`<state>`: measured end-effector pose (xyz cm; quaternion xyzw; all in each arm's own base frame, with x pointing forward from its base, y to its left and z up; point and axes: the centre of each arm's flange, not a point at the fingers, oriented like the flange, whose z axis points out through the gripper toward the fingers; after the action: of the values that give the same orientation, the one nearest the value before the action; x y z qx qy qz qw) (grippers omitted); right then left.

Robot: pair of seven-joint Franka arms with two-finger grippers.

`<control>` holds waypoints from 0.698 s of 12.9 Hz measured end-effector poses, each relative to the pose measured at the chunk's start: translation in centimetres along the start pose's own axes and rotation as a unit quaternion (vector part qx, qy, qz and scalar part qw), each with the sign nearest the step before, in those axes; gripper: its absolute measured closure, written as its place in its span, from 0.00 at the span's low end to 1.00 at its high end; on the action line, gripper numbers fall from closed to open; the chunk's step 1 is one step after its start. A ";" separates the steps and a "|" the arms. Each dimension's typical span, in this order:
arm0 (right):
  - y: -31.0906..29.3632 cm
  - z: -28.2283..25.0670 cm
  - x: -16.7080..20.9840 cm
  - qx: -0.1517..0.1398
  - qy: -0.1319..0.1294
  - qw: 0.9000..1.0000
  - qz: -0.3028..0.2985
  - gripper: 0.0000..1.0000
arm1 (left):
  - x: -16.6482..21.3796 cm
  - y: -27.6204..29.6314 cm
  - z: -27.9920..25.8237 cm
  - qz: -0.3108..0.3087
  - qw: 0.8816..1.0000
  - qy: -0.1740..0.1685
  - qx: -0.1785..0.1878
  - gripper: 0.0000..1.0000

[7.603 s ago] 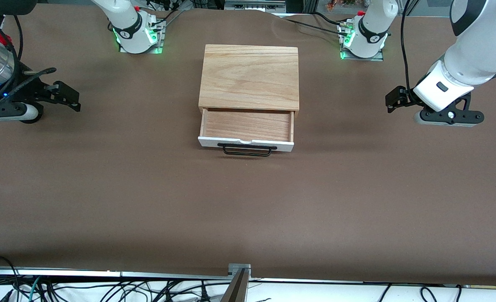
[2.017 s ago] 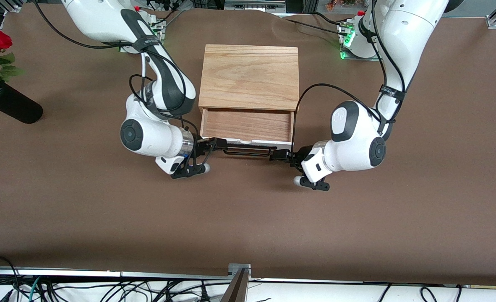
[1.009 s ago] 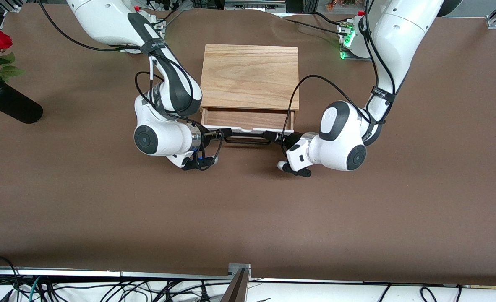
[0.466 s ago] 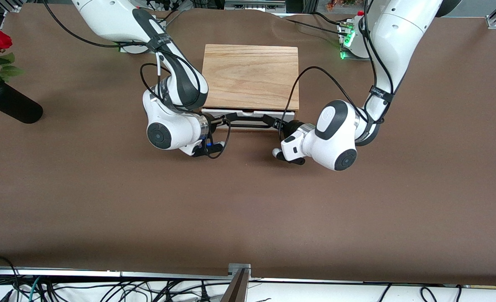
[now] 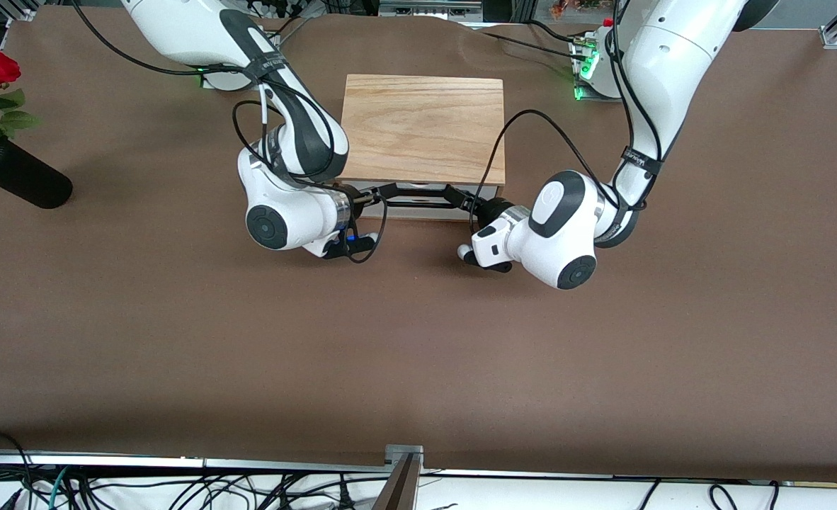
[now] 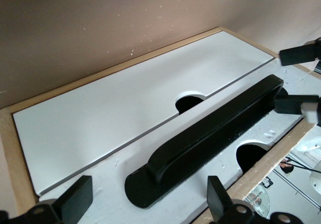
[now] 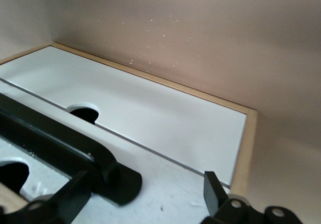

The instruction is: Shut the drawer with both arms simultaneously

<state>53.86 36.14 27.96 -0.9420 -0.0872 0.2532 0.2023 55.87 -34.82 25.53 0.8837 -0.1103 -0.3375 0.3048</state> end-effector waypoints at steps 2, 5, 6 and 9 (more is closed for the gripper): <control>1.4 -3.7 0.1 0.005 0.015 1.000 0.007 0.00 | 0.0 0.0 -0.2 0.000 1.000 0.000 -0.001 0.00; 4.4 -10.7 0.4 0.000 0.053 0.998 0.016 0.00 | -0.4 0.5 -6.3 0.015 0.999 0.043 -0.012 0.00; 5.5 -12.3 0.4 -0.024 0.068 0.997 0.017 0.00 | -1.0 0.2 -10.1 0.019 0.997 0.072 -0.013 0.00; 8.0 -18.2 -0.6 -0.094 0.125 0.987 0.019 0.00 | -4.5 -2.7 -19.6 0.019 0.987 0.142 0.075 0.00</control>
<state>63.19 22.64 39.18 -0.9826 -0.0667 0.1279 0.1169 65.50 -21.83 37.74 0.9407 -0.1076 -0.1937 0.2567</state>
